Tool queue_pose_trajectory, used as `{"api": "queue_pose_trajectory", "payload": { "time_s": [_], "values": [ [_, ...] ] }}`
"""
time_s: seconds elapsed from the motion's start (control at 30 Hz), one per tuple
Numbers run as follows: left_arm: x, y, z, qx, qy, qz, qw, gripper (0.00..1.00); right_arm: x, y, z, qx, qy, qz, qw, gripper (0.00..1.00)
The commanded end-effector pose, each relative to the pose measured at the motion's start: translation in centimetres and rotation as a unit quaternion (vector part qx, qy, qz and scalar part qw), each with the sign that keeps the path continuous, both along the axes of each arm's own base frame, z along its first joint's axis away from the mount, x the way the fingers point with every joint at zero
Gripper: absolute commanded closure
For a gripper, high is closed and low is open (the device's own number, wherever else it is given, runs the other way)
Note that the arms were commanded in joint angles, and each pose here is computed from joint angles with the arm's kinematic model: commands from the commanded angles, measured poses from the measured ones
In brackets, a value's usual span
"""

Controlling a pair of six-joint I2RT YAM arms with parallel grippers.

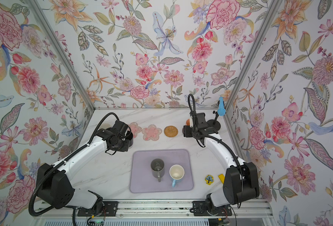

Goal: Place cups on coasters
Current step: Place the cup on the coaster.

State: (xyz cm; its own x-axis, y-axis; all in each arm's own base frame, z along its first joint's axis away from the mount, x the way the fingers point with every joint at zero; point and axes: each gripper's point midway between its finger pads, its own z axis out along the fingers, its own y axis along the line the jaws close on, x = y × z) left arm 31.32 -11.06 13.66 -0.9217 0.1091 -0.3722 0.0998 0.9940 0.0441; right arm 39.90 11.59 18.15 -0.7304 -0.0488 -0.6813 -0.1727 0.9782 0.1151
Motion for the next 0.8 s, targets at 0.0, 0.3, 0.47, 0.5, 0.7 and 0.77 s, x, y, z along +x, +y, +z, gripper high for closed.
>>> {"api": "queue_pose_trajectory", "payload": {
  "time_s": [0.0,0.3,0.47,0.5,0.7,0.77],
  "values": [
    [3.8,0.1,2.3,-0.016,-0.062,0.01,0.998,1.0,0.0,-0.2,0.5,0.008,0.007,0.006,1.0,0.32],
    [8.7,1.1,2.0,-0.009,-0.082,0.038,0.996,1.0,0.1,-0.5,0.5,0.03,0.021,0.002,0.999,0.32],
    [10.5,0.7,1.1,-0.016,-0.085,0.035,0.996,1.0,0.3,-0.4,0.8,0.034,0.019,0.001,0.999,0.31],
    [10.7,0.7,0.7,-0.016,-0.084,0.036,0.996,1.0,0.3,-0.3,0.9,0.036,0.019,0.002,0.999,0.31],
    [12.1,1.0,-0.5,-0.015,-0.085,0.042,0.995,1.0,0.3,-0.4,1.0,0.04,0.021,-0.003,0.999,0.3],
    [12.6,1.2,-0.7,-0.015,-0.087,0.045,0.995,1.0,0.3,-0.4,0.9,0.041,0.023,-0.005,0.999,0.3]
  ]
}}
